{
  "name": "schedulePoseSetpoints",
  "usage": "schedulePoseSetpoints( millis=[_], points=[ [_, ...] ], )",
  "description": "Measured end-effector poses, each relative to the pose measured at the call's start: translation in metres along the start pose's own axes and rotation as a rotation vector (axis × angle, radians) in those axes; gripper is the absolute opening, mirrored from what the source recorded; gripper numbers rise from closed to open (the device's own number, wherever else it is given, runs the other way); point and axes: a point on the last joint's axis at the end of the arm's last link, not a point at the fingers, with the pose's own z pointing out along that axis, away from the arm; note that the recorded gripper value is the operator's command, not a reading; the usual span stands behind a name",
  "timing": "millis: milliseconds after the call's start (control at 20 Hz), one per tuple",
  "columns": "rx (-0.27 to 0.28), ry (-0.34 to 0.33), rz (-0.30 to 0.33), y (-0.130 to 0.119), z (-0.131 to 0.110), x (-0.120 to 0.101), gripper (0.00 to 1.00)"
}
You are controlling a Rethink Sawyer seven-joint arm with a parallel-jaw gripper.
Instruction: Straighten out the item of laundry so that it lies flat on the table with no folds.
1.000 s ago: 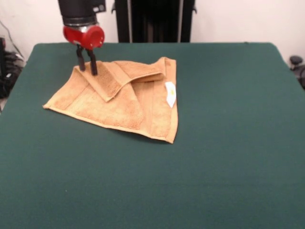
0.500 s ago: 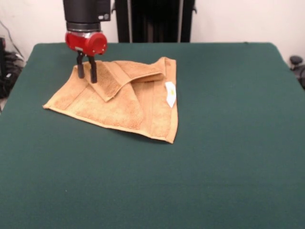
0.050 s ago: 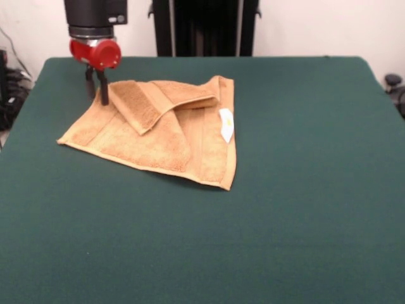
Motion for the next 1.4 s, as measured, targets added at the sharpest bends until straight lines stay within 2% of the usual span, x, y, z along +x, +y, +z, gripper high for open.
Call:
schedulePoseSetpoints(
  millis=[300,450,750,1200,1350,1400],
  points=[
    [0.027,0.1,0.051,-0.016,-0.005,0.003,1.0],
    [0.041,0.153,0.059,-0.015,-0.011,0.005,1.0],
    [0.06,0.217,0.067,-0.013,-0.022,0.004,1.0],
    [0.082,0.288,0.061,-0.013,-0.032,0.009,1.0],
    [0.08,0.274,0.025,-0.012,-0.032,0.009,1.0],
    [0.076,0.258,-0.004,-0.011,-0.032,0.007,1.0]
  ],
)
